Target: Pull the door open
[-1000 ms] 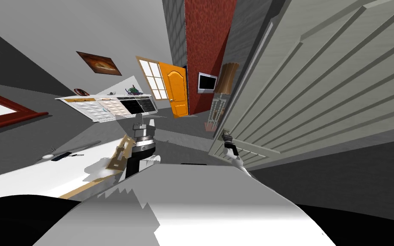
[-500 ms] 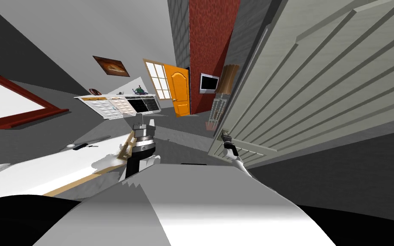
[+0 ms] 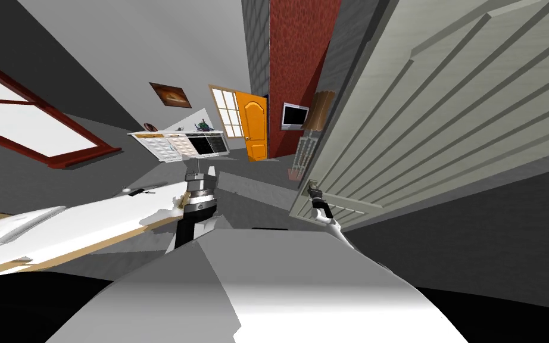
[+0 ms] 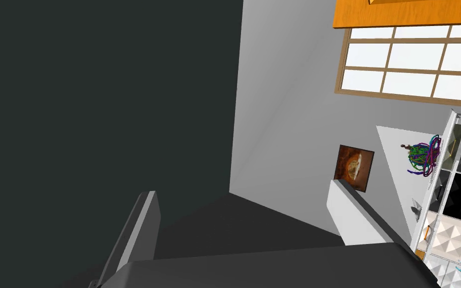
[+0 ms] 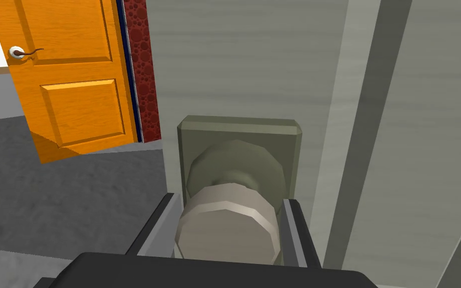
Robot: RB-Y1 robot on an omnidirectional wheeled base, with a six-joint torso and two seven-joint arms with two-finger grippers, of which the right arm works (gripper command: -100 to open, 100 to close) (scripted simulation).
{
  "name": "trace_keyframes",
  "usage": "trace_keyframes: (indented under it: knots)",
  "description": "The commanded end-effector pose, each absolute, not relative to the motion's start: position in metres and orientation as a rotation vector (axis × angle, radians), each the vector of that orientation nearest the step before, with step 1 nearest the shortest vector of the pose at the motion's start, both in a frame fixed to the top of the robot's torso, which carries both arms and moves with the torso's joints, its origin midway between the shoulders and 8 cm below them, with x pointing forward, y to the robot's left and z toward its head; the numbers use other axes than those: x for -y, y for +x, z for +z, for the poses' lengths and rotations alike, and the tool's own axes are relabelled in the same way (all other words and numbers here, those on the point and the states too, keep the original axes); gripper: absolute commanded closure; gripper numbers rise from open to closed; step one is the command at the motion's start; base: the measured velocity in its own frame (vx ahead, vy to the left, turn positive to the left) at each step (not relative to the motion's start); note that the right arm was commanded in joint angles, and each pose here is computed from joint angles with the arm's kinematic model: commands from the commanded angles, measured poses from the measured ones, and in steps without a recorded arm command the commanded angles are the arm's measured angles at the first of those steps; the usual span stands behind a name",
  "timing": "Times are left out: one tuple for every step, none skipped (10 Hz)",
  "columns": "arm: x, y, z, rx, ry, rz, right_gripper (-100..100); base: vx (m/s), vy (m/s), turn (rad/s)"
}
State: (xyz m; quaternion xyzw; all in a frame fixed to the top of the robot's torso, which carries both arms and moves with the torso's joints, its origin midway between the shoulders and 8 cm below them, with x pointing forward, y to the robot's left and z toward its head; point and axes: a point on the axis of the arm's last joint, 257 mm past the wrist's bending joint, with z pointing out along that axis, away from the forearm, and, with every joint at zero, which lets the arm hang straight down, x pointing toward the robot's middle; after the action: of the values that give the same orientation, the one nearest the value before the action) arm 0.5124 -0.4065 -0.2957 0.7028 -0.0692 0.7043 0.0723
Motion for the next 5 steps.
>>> trace_keyframes:
  knots:
    - [0.4011,0.5108,-0.2960,0.191,2.125,2.127,100,-0.206,-0.058,0.103]
    - [0.3989,0.5100,-0.2960,0.181,2.131,2.133,100,-0.199,-0.062,0.089]
    - [0.3970,0.5092,-0.2960,0.173,2.136,2.137,100,-0.193,-0.076,0.088]
    - [0.3948,0.5083,-0.2961,0.164,2.141,2.142,100,-0.210,-0.068,0.086]
    - [0.3955,0.5095,-0.2950,0.168,2.136,2.141,100,-0.095,-0.022,0.035]
